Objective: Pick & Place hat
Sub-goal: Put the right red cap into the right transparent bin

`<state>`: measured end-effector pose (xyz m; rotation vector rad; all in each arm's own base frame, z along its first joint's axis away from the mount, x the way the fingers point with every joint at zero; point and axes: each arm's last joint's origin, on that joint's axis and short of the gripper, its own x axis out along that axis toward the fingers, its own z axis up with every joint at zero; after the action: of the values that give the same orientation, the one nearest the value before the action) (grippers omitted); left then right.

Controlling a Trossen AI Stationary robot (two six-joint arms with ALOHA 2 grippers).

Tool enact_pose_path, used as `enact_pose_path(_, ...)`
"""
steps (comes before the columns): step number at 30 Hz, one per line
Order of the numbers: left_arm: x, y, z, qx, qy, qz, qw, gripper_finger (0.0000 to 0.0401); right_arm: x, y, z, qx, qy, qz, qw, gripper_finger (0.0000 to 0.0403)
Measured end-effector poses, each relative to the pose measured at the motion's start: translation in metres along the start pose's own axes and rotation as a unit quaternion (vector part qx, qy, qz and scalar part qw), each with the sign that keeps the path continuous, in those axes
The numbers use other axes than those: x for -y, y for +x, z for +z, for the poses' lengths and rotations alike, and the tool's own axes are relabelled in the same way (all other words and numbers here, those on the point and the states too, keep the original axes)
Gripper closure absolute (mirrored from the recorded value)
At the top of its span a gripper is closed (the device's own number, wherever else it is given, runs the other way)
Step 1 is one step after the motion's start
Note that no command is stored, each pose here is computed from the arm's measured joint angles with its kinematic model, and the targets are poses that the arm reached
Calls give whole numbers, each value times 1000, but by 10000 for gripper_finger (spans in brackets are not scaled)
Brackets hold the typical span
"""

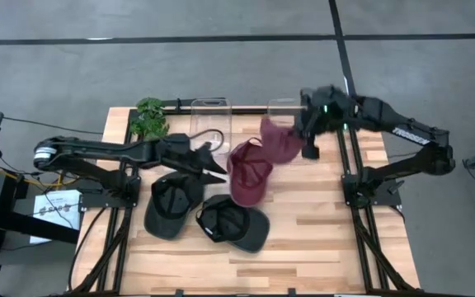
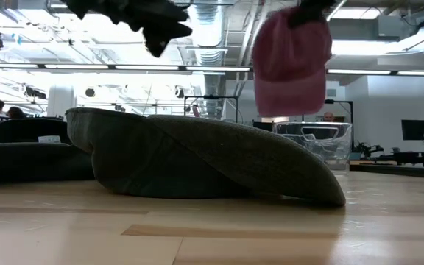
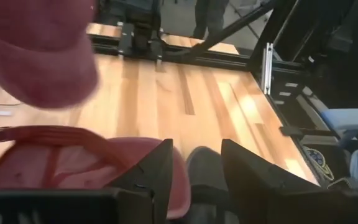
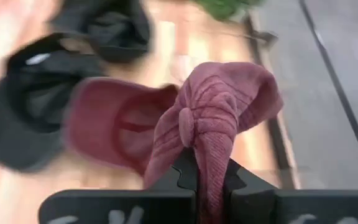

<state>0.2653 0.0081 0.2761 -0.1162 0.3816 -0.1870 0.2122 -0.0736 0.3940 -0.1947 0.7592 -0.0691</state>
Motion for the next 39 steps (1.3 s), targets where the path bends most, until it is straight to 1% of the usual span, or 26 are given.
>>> enact_pose_path(5,-12,-32,-14,24,4,24,999,265,47,-11,-21,16,42,-28,999,402)
enact_pose_path(9,-22,-53,-26,41,2,60,997,265,75,-14,-32,21,52,-76,996,403)
enact_pose_path(10,-24,-57,-29,44,0,68,997,265,81,-12,-33,25,50,-80,995,403)
enact_pose_path(12,-27,-63,-35,48,3,80,996,265,93,-4,-37,27,43,-75,996,403)
enact_pose_path(15,-31,-69,-47,49,-1,93,995,265,108,16,-43,24,26,-46,998,403)
enact_pose_path(19,-31,-73,-51,55,-1,96,994,267,127,49,-58,-16,14,-15,1000,403)
enact_pose_path(25,-28,-74,-50,62,4,54,997,267,147,80,-87,-66,21,30,997,403)
enact_pose_path(30,-28,-74,-49,64,6,49,997,269,164,94,-101,-81,18,29,996,403)
enact_pose_path(32,-28,-74,-49,65,6,49,997,269,169,95,-100,-79,8,27,997,403)
enact_pose_path(35,-28,-74,-48,71,9,49,996,269,170,91,-88,-49,-17,36,998,403)
enact_pose_path(39,-28,-74,-48,72,9,49,996,269,160,86,-71,-32,-41,69,996,403)
